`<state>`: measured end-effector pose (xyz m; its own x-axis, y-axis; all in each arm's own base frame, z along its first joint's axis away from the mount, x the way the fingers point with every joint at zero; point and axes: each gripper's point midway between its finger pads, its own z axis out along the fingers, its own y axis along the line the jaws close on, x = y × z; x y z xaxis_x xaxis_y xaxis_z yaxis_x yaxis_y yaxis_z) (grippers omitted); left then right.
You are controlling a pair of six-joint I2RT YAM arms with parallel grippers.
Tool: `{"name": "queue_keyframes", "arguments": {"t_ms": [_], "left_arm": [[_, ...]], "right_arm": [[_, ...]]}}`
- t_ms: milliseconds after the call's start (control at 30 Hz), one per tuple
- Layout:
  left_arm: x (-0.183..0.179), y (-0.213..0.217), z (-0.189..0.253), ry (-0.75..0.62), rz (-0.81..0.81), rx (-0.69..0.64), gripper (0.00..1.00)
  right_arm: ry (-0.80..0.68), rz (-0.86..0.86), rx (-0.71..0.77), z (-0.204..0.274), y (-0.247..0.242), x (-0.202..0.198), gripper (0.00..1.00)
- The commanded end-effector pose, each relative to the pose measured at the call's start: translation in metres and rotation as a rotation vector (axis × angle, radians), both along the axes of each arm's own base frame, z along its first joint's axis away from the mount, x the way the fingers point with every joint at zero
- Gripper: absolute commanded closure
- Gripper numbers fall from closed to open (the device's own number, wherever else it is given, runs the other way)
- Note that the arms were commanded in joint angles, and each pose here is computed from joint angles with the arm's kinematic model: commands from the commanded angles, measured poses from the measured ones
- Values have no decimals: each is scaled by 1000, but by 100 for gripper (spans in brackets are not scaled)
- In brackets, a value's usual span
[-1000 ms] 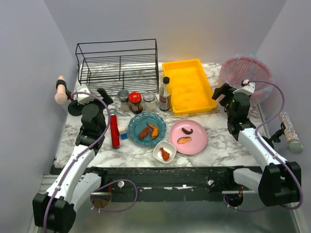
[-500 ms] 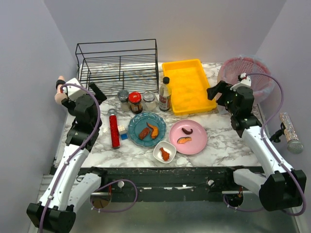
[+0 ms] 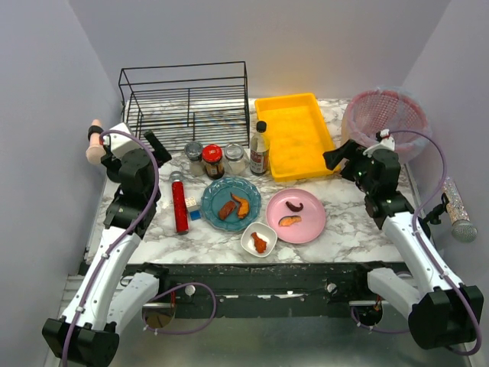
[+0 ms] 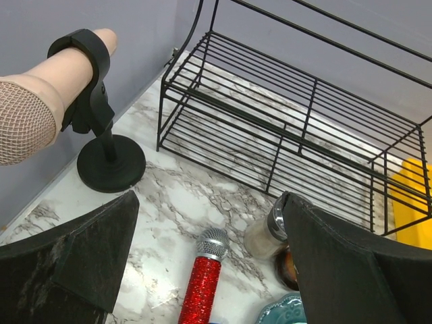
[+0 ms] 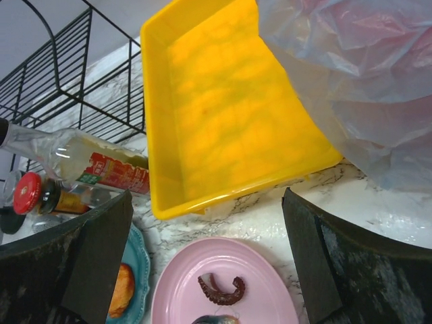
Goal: Clear the kitchen counter
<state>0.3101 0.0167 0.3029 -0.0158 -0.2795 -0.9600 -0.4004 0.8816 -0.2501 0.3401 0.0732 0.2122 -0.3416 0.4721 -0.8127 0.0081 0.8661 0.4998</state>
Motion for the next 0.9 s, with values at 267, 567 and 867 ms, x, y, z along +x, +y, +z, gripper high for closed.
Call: {"name": "queue_keyframes", "arguments": {"t_ms": [267, 567, 867], "left_arm": [[9, -31, 4, -21, -188, -3, 1], [22, -101, 6, -23, -472, -8, 1], [19, -215, -17, 34, -834, 4, 1]], "right_arm": [[14, 190, -18, 16, 41, 5, 5], [26, 229, -97, 13, 72, 11, 5], [67, 133, -152, -1, 51, 8, 5]]}}
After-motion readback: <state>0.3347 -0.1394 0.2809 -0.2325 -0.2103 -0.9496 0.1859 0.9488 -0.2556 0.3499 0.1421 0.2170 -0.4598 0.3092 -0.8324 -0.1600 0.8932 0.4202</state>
